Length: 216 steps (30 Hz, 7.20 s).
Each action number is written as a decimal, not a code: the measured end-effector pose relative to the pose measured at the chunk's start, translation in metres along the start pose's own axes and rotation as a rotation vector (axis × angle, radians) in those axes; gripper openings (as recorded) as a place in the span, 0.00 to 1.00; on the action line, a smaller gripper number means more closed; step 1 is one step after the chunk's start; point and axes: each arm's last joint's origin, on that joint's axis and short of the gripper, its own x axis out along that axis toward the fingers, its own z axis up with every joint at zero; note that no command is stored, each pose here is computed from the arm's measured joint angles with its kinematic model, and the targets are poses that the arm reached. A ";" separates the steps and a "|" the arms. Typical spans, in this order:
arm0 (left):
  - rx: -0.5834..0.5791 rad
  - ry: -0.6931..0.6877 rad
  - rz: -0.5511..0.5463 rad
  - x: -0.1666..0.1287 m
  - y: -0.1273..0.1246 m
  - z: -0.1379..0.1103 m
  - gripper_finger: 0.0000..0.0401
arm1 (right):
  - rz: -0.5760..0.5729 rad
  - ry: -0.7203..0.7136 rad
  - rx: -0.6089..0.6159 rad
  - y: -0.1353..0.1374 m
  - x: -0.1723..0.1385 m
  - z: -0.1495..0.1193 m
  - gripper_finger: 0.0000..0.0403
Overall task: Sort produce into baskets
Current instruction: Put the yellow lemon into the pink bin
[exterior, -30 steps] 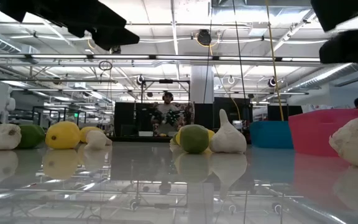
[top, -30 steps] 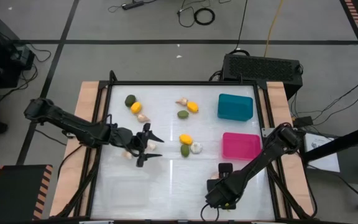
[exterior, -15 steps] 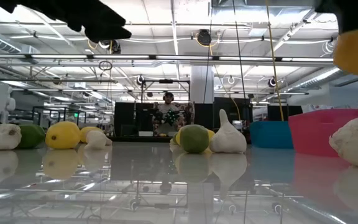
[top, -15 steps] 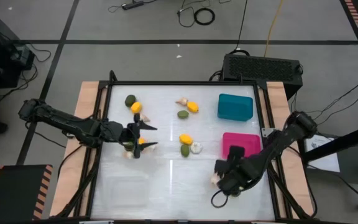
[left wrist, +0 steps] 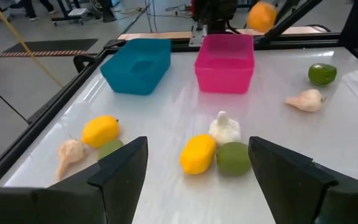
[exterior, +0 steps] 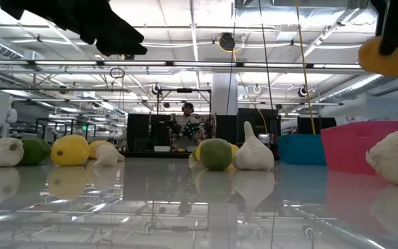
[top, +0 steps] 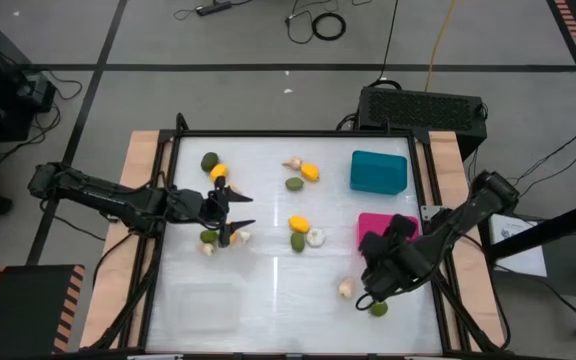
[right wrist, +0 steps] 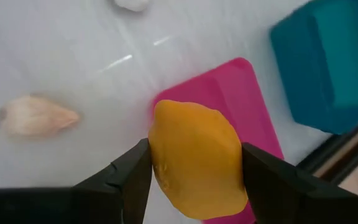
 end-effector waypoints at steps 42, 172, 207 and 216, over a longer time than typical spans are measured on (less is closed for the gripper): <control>-0.077 0.111 -0.044 -0.007 0.001 -0.010 0.71 | 0.469 -0.239 0.289 -0.014 0.006 0.015 0.76; -0.139 -0.062 -0.081 0.005 0.054 -0.038 0.71 | 0.436 0.163 0.402 -0.133 0.040 0.074 0.37; -0.086 -0.026 -0.126 0.001 0.009 -0.039 0.71 | 0.142 0.462 0.488 -0.094 0.095 0.002 0.54; -0.043 -0.226 -0.249 -0.016 -0.002 -0.019 0.71 | 0.162 0.454 0.418 -0.094 0.095 0.002 0.62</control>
